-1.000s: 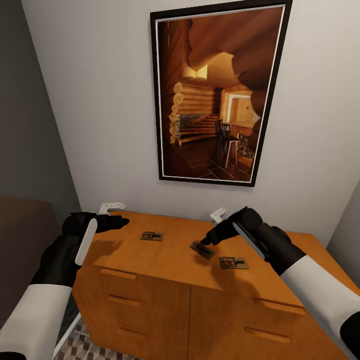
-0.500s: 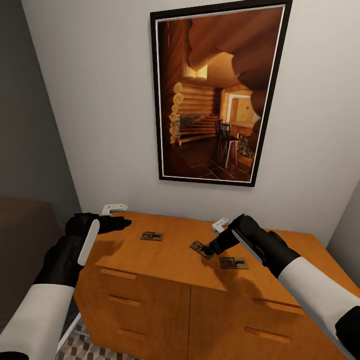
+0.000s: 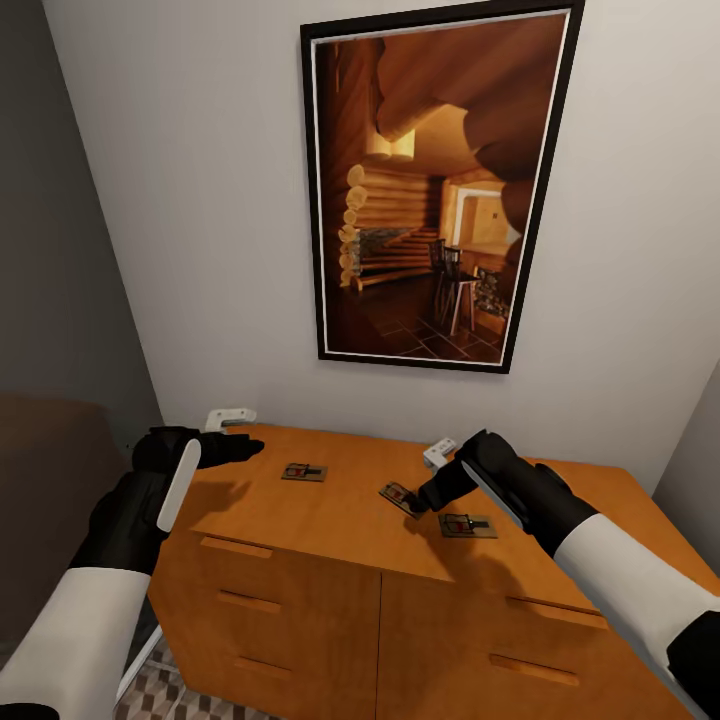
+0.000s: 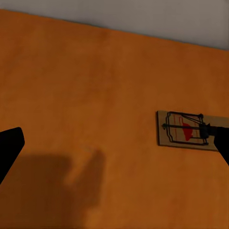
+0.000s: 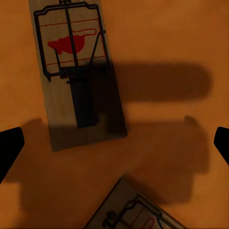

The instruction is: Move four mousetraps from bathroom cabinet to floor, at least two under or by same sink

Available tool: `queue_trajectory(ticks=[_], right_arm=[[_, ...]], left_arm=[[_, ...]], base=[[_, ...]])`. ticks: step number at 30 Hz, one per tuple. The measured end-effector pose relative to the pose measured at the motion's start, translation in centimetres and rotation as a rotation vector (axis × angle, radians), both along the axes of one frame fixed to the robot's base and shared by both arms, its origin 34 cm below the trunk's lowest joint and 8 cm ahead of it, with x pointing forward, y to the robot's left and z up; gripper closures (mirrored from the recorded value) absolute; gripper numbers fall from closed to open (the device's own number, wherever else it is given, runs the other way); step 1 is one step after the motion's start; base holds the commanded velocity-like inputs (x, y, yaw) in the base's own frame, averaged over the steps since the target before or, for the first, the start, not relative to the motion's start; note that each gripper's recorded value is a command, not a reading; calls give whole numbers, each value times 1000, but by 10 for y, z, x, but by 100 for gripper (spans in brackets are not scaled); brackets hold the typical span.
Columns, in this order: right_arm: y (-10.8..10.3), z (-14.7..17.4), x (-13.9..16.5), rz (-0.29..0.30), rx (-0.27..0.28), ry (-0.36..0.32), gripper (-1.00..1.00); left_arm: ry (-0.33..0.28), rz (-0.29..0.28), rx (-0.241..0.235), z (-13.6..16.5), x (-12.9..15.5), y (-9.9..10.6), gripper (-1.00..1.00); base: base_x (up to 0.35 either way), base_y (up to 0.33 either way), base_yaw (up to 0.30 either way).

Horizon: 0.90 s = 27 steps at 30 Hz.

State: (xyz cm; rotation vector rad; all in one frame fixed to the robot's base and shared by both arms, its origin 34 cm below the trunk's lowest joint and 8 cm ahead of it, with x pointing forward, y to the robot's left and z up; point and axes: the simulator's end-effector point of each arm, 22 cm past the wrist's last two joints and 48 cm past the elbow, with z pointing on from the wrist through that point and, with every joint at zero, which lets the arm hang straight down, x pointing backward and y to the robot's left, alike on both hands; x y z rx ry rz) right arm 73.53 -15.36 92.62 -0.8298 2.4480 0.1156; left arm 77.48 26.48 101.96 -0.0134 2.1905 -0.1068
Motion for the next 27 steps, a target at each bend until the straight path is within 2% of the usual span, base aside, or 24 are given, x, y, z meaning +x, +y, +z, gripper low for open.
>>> queue_trajectory(ticks=[27], right_arm=[[46, 15, 12, 23, 21, 9, -100]], left_arm=[[1, 0, 1, 0, 0, 0, -100]], base=[[0, 0, 0]])
